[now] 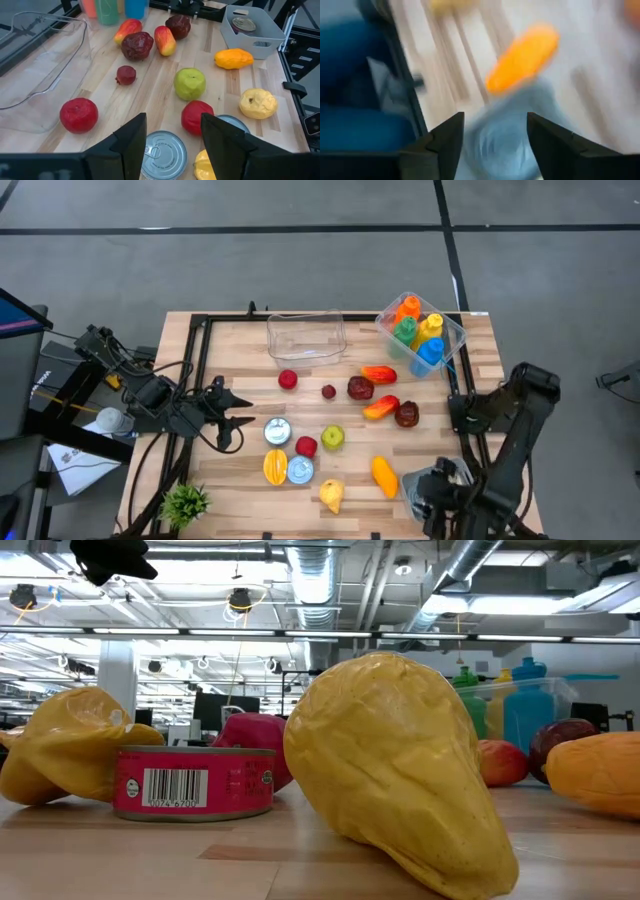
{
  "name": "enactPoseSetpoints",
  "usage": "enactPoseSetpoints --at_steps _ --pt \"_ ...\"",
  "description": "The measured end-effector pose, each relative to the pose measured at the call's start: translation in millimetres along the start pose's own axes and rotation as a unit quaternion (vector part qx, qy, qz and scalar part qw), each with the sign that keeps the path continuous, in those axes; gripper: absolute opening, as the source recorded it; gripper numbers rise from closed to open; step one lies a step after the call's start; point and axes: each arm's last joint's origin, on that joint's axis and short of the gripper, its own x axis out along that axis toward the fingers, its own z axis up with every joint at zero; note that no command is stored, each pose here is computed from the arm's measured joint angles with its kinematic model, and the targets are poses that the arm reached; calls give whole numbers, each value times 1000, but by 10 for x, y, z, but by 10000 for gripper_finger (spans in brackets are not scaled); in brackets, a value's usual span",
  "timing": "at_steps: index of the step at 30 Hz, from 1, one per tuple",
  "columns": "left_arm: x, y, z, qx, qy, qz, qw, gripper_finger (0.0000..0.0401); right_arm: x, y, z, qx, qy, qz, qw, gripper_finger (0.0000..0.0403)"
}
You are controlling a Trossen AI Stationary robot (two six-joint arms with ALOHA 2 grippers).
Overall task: Pick & Place Food Item
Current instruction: Put the red tuna can into the gray bin
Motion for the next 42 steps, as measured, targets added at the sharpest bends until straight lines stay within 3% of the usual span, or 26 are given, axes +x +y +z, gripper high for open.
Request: enactPoseSetpoints --at_steps 4,8,13,18,22,30,37,42 --pt "0 0 0 0 0 0 1000 176 -71 -40 369 -69 -101 20 992 216" --pt "0 -1 0 0 1 -1 1000 176 106 -27 754 -161 -160 6 974 215" --pt "0 -1 -1 0 2 -2 1000 176 613 34 1239 -235 -189 18 953 221" --pt "0 -2 -1 -1 2 -3 1000 176 1185 88 1581 -279 -210 101 932 223" --pt "-1 -10 -7 -1 12 -17 1000 176 1630 85 1668 -296 -211 138 921 223" --pt "-1 -14 -10 -4 17 -24 1000 176 2338 71 1486 -334 -179 123 917 216" --pt "-1 -14 -9 -5 16 -24 1000 176 2530 139 1503 -348 -178 118 913 198" --pt "-1 -17 -6 -6 15 -25 1000 176 2516 112 1528 -363 -140 101 916 187"
